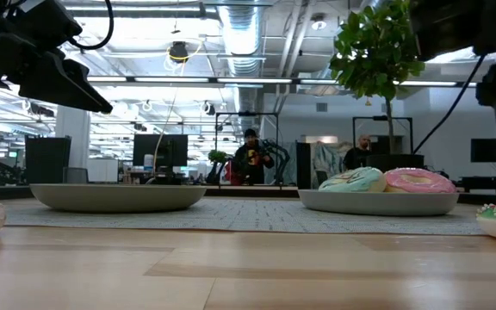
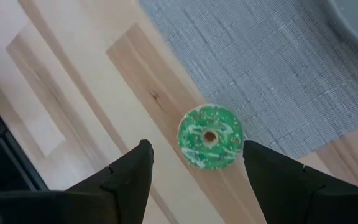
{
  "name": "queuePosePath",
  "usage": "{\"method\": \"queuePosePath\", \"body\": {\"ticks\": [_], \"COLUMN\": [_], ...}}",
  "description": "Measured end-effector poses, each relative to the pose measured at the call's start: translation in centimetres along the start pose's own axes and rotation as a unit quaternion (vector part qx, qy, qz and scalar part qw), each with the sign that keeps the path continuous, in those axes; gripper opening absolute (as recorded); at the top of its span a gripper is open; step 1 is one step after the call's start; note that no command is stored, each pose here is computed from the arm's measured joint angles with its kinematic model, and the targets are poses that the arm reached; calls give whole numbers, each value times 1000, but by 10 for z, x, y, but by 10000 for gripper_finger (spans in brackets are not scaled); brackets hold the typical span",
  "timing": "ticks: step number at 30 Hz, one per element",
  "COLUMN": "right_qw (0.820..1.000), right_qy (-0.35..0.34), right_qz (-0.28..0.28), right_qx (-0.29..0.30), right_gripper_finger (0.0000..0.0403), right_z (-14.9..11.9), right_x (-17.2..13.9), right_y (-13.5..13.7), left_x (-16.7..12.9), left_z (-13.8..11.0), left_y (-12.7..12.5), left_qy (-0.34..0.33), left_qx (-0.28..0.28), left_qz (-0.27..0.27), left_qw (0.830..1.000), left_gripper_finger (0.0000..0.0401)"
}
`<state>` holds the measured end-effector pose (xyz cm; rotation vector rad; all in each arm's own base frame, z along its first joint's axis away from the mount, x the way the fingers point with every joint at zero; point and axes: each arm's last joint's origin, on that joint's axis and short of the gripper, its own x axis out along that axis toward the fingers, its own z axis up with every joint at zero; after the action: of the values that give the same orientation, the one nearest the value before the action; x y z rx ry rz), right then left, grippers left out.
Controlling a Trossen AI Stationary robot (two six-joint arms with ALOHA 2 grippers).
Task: Pick & Place donuts
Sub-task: Put the small green donut into the green plate
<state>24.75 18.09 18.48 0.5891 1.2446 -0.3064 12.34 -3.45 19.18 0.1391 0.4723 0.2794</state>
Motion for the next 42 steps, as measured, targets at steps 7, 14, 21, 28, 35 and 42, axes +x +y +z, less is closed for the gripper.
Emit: {"method": "queuePosePath", "body": {"ticks": [7, 14, 21, 28, 35, 42], "right_qw": [1000, 999, 999, 999, 998, 997], "right_qy": [3, 4, 5, 6, 9, 9], "right_qz": [-9, 11, 10, 10, 12, 13], "right_qx": [-11, -45, -47, -49, -59, -72], "right_gripper_finger": [240, 240, 240, 243, 280, 343], "right_z": [6, 7, 11, 13, 7, 4], "right_x": [6, 3, 4, 4, 3, 3], "right_y": [5, 7, 6, 5, 7, 8], "left_x": [0, 0, 0, 0, 0, 0], "left_z": [0, -1, -1, -1, -1, -1], "left_y": [0, 0, 0, 0, 0, 0], "left_qy": [1, 6, 6, 6, 6, 6], "left_qx": [1, 4, 3, 3, 3, 3], "left_qz": [0, 1, 1, 1, 1, 1], "left_qw": [1000, 1000, 1000, 1000, 1000, 1000], "left_gripper_finger": [248, 248, 248, 248, 248, 248]}}
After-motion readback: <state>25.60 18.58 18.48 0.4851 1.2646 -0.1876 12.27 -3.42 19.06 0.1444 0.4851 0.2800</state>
